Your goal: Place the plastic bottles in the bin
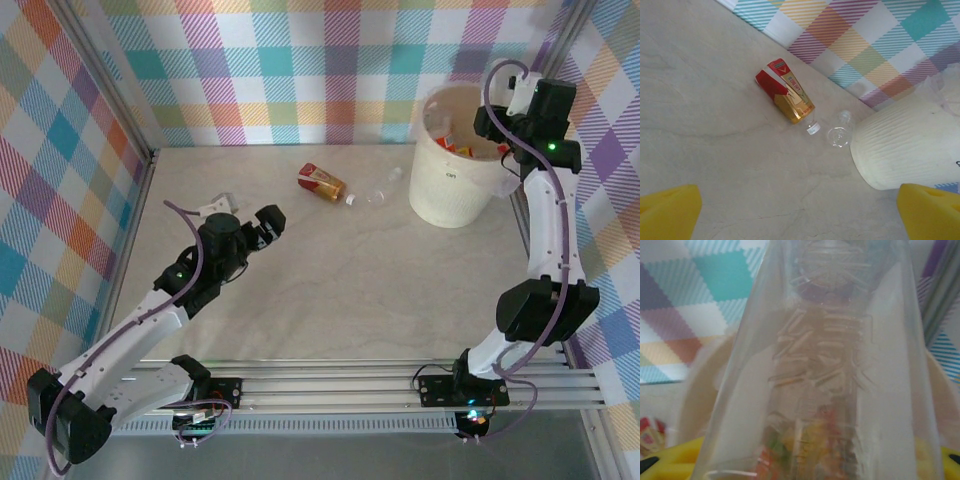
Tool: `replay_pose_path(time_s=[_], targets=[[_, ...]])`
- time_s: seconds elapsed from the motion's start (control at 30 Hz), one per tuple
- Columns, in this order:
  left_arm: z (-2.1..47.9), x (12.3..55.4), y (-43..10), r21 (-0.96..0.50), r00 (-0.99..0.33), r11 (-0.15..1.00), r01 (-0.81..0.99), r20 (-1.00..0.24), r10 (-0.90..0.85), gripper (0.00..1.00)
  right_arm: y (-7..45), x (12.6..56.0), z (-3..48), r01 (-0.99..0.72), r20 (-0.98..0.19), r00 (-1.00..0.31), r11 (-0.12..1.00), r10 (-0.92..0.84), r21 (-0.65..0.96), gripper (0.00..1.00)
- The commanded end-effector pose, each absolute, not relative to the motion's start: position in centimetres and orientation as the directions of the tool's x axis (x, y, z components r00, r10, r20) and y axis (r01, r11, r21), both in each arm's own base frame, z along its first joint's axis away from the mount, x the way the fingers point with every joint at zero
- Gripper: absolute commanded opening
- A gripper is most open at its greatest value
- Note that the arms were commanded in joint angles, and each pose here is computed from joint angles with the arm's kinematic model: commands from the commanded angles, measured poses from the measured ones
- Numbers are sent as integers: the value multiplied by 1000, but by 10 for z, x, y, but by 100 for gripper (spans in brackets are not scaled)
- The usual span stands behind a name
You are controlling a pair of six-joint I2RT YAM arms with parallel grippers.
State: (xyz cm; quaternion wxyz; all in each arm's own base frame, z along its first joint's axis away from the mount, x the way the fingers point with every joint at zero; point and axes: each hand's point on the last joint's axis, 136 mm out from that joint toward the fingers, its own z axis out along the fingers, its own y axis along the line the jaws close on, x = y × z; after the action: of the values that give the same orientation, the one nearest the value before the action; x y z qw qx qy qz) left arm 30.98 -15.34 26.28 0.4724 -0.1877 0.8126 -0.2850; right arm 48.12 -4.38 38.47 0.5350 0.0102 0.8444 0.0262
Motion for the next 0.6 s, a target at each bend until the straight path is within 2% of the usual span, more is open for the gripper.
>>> replay_pose_path(time_s=[0.0, 0.17, 0.23, 0.33, 0.57], targets=[[257, 308, -142, -626, -468, 777, -69, -667, -579, 100, -61, 485, 378, -16, -883, -457, 994, -103, -107, 51], [255, 307, -141, -623, -473, 778, -74, -665, -578, 100, -81, 498, 370, -16, -840, -498, 970, -217, -241, 57], [254, 307, -140, -622, -472, 780, -76, -666, -577, 100, -83, 503, 366, -42, -825, -499, 958, -265, -283, 67], [252, 307, -140, -620, -474, 780, -79, -665, -577, 100, -88, 516, 370, -40, -830, -472, 948, -297, -316, 89], [248, 307, -141, -626, -481, 775, -82, -656, -581, 100, -88, 522, 389, 25, -881, -437, 977, -180, -212, 94]])
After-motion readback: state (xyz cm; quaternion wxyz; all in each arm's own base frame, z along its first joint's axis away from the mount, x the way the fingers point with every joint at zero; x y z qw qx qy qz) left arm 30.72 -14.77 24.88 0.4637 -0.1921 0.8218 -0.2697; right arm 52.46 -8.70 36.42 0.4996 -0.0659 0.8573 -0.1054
